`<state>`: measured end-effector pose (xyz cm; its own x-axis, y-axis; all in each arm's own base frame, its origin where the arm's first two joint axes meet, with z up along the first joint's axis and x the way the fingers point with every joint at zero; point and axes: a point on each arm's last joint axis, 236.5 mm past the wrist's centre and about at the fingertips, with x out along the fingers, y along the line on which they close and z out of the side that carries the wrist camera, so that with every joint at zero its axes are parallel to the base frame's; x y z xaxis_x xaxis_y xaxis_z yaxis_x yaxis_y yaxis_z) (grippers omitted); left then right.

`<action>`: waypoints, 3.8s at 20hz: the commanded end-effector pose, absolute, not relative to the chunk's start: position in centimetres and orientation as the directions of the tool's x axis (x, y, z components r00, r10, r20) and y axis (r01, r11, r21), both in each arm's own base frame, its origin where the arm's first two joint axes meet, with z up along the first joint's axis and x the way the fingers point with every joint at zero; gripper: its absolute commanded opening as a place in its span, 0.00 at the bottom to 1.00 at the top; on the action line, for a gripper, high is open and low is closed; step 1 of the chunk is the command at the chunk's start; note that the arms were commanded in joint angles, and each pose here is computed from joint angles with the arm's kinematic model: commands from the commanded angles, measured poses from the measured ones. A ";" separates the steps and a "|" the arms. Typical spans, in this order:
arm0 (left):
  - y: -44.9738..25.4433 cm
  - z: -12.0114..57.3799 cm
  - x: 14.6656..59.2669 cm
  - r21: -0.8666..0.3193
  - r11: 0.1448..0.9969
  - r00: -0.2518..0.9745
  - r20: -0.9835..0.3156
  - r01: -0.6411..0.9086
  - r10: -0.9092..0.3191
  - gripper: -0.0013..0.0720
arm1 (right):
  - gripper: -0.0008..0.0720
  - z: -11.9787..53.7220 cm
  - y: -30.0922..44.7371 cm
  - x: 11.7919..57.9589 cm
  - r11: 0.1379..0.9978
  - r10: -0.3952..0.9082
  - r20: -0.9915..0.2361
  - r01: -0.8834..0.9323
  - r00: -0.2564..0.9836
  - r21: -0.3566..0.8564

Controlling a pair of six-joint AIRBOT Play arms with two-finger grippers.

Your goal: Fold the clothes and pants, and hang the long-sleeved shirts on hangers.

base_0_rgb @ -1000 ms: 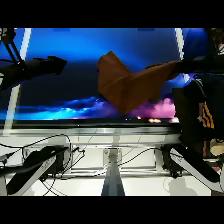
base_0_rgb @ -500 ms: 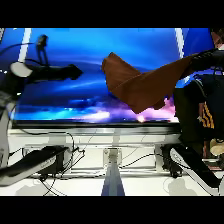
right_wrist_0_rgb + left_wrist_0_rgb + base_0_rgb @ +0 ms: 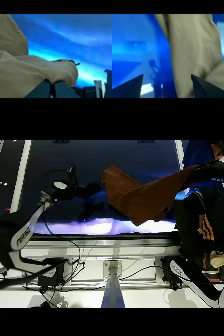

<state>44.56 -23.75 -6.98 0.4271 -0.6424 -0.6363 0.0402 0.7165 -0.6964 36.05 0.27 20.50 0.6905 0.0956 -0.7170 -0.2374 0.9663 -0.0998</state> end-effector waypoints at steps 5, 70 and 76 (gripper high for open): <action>-25.6 -9.5 50.7 -0.693 0.720 0.533 -0.615 -0.015 -0.581 0.82 | 0.03 21.3 0.2 36.8 0.968 0.094 -0.684 -0.228 0.723 -0.108; -1.2 1.2 37.8 -0.668 0.708 0.698 -0.620 -0.230 -0.358 0.04 | 0.03 9.0 3.8 51.6 0.907 0.306 -0.614 -0.028 0.727 0.419; 0.9 -0.2 43.1 -0.751 0.582 0.816 -0.526 -0.311 -0.242 0.04 | 0.03 7.2 2.2 54.9 0.893 0.245 -0.564 0.042 0.789 0.447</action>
<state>41.03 -0.63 0.73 0.7647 -0.3198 -0.5594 -0.2557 0.6464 -0.7189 53.09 2.97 8.00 0.7529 0.2757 -0.5976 0.0032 0.9065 0.4222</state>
